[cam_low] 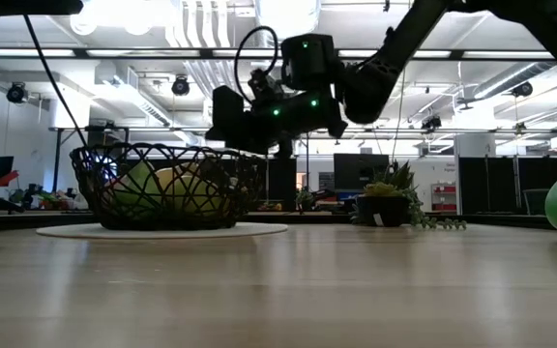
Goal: Build produce basket
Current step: Put the green apple into the wire basket
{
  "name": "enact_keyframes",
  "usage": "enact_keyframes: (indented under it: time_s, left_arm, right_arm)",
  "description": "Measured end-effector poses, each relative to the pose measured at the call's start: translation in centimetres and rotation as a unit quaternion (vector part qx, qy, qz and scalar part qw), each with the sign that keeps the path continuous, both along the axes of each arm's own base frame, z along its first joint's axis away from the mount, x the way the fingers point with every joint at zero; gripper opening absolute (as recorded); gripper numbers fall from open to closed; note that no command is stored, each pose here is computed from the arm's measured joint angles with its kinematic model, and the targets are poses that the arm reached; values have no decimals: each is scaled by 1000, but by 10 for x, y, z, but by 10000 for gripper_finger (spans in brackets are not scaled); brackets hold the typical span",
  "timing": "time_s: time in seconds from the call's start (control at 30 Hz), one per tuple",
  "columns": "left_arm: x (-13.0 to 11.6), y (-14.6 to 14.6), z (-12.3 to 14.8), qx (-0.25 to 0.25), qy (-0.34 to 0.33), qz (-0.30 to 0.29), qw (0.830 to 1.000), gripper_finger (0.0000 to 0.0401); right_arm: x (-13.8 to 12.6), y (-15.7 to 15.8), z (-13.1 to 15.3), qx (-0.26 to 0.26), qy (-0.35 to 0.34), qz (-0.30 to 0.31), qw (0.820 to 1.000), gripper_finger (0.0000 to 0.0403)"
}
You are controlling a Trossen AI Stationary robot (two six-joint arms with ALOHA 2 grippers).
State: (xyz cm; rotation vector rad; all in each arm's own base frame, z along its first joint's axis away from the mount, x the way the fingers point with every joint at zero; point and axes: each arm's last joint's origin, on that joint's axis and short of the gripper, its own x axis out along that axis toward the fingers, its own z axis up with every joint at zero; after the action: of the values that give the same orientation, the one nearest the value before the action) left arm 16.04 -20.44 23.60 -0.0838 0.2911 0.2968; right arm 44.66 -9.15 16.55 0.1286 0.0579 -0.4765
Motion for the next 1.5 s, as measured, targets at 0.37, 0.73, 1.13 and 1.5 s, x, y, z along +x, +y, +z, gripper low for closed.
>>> enact_keyframes:
  time_s: [0.37,0.73,1.13,1.5]
  left_arm:
    - [-1,1,-2,-5,-7,9,1000,357]
    - [-7,12,-30,-31,-30,43,998,357]
    - [-6,17,-36,-21,-47,62,997,357]
    - [5,27,-36,7,-35,84,996,357]
  right_arm:
    - [-38,32,76,-77,174,0,982,218]
    - [-160,128,131,54,392,70,916,196]
    - [-265,165,85,238,528,-85,810,212]
    - [-250,148,64,226,655,5,721,347]
